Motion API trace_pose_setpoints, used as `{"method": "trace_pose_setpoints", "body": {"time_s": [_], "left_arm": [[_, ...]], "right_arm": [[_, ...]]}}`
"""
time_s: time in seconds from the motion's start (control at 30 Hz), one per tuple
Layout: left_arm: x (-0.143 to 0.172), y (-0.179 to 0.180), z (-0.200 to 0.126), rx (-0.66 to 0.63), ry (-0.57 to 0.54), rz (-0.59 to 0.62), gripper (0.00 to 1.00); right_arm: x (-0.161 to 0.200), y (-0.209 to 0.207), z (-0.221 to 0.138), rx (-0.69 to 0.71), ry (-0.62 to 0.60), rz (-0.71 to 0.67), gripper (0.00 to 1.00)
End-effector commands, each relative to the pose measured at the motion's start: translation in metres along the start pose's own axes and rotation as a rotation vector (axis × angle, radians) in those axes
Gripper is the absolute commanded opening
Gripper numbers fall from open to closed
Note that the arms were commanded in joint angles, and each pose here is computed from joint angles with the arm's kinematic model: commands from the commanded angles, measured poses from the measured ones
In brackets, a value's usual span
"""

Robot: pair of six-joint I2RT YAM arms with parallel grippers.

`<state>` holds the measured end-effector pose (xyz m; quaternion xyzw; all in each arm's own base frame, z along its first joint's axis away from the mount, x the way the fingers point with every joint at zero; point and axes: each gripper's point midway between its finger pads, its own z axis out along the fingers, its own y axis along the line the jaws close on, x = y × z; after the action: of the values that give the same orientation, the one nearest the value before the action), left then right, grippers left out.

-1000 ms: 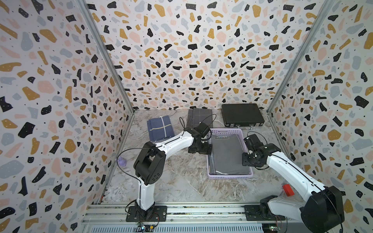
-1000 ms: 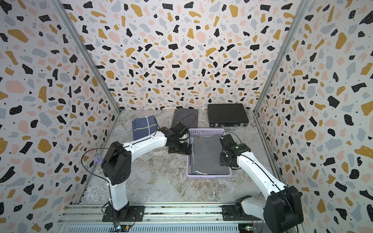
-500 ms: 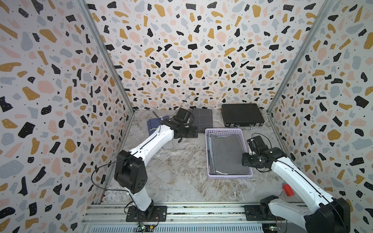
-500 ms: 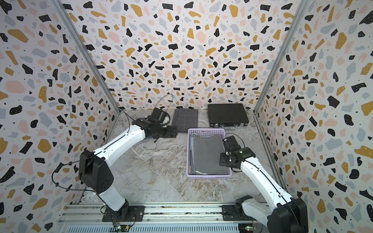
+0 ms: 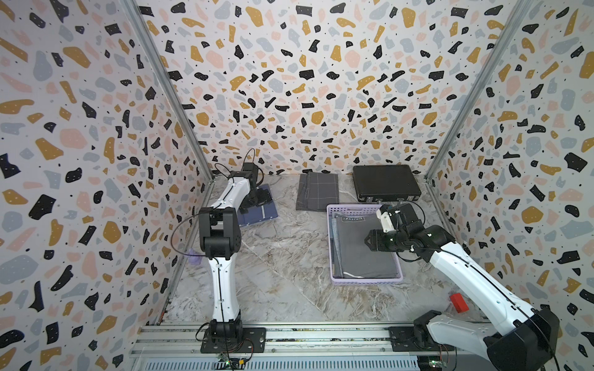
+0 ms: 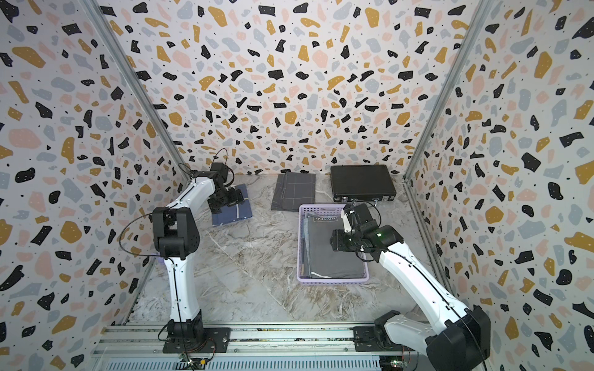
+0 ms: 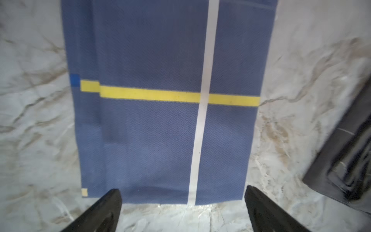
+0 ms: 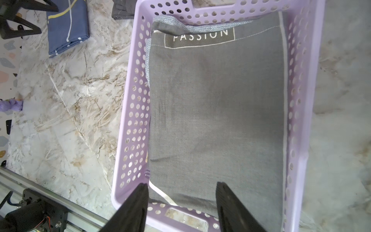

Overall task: Put the folded pillowcase in the basket
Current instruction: Move the pillowcase to the center of the board.

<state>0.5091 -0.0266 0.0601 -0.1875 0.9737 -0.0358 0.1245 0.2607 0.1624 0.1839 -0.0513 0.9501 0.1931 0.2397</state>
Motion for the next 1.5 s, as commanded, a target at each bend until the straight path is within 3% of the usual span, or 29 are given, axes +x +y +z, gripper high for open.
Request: {"method": "trace_pose_setpoints", "body": {"time_s": [0.0,0.23,0.53,0.77,0.87,1.03,1.2,1.33,1.47], "left_arm": [[0.008,0.003,0.007,-0.012,0.069,0.008,1.00],[0.065,0.010,0.034,-0.010,0.248,-0.033,0.95],[0.188,0.008,0.005,0.016,0.405,-0.067,0.95],[0.274,0.004,-0.034,-0.014,0.380,0.054,0.95],[0.296,0.003,-0.040,0.030,0.356,0.028,0.95],[0.277,-0.020,-0.080,0.185,0.242,0.058,0.97],[0.219,-0.003,-0.121,0.146,0.079,0.121,0.99],[0.176,0.038,-0.109,0.131,0.116,0.017,0.99],[0.154,0.066,-0.084,0.127,0.186,-0.070,0.98]], "right_arm": [[0.000,0.008,0.007,-0.042,0.011,-0.021,0.58],[0.005,0.008,0.006,-0.054,0.001,-0.014,0.58],[-0.007,0.027,-0.029,-0.107,-0.060,-0.009,0.58],[0.003,0.032,-0.046,-0.126,-0.064,-0.019,0.58],[0.014,0.030,-0.043,-0.124,-0.044,-0.011,0.58],[0.021,0.038,-0.042,-0.131,-0.006,-0.057,0.59],[0.036,0.071,-0.027,-0.136,0.069,-0.122,0.61],[0.059,0.122,0.002,-0.147,0.120,-0.249,0.64],[0.063,0.163,0.031,-0.171,0.173,-0.320,0.67]]}}
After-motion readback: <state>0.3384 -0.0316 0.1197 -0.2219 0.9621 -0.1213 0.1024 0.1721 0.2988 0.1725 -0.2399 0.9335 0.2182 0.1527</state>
